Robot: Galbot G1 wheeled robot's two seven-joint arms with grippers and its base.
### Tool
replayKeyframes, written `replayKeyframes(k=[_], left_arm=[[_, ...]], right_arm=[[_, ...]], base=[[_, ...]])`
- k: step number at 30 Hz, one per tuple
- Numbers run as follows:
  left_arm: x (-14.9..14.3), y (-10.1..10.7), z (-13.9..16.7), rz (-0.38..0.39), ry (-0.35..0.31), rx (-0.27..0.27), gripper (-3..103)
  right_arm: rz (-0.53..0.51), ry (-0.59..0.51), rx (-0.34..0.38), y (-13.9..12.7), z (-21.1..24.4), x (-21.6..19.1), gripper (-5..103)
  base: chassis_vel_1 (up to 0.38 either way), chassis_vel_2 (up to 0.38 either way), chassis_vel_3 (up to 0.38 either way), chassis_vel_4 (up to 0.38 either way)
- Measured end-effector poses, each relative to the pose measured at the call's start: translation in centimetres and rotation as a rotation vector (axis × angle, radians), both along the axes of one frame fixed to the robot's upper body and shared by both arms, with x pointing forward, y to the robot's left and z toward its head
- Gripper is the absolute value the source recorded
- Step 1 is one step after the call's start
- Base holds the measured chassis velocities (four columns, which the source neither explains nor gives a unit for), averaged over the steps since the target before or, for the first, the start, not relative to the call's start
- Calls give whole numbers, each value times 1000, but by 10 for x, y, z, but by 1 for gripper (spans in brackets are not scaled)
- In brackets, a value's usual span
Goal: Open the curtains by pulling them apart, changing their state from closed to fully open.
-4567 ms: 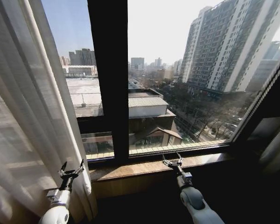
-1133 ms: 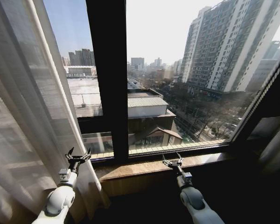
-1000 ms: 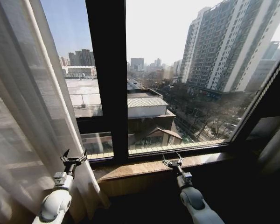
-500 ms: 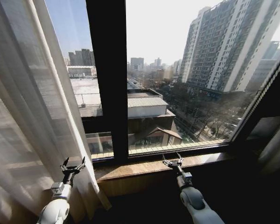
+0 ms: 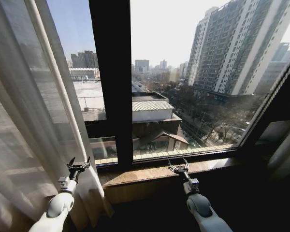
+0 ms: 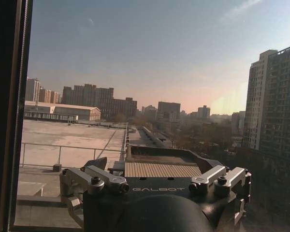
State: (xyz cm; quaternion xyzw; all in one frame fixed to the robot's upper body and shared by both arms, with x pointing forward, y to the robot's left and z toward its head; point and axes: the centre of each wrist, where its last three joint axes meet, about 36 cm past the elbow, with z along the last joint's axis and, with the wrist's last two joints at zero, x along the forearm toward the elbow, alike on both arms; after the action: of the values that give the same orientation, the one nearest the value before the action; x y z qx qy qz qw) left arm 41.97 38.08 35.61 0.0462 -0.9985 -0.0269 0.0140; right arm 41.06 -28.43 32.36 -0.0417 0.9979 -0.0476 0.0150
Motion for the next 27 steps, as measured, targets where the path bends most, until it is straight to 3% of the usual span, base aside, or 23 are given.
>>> replayKeyframes(k=[4, 6, 14, 16, 21, 27], left_arm=[[0, -4, -2, 2, -13, -23, 66], [0, -5, -3, 2, -16, -25, 66], [-4, 1, 0, 55, -11, -39, 28], [-5, 3, 0, 64, -6, -42, 28], [-7, 7, 1, 93, -6, -51, 6], [-9, 9, 2, 110, -12, -54, 0]], right_arm=[[0, 0, 0, 0, 0, 0, 100], [0, 0, 0, 0, 0, 0, 100], [0, 0, 0, 0, 0, 0, 100], [0, 0, 0, 0, 0, 0, 100], [0, 0, 0, 0, 0, 0, 100], [0, 0, 0, 0, 0, 0, 100]], base=[[0, 0, 0, 0], [0, 0, 0, 0], [0, 0, 0, 0], [0, 0, 0, 0], [0, 0, 0, 0], [0, 0, 0, 0]])
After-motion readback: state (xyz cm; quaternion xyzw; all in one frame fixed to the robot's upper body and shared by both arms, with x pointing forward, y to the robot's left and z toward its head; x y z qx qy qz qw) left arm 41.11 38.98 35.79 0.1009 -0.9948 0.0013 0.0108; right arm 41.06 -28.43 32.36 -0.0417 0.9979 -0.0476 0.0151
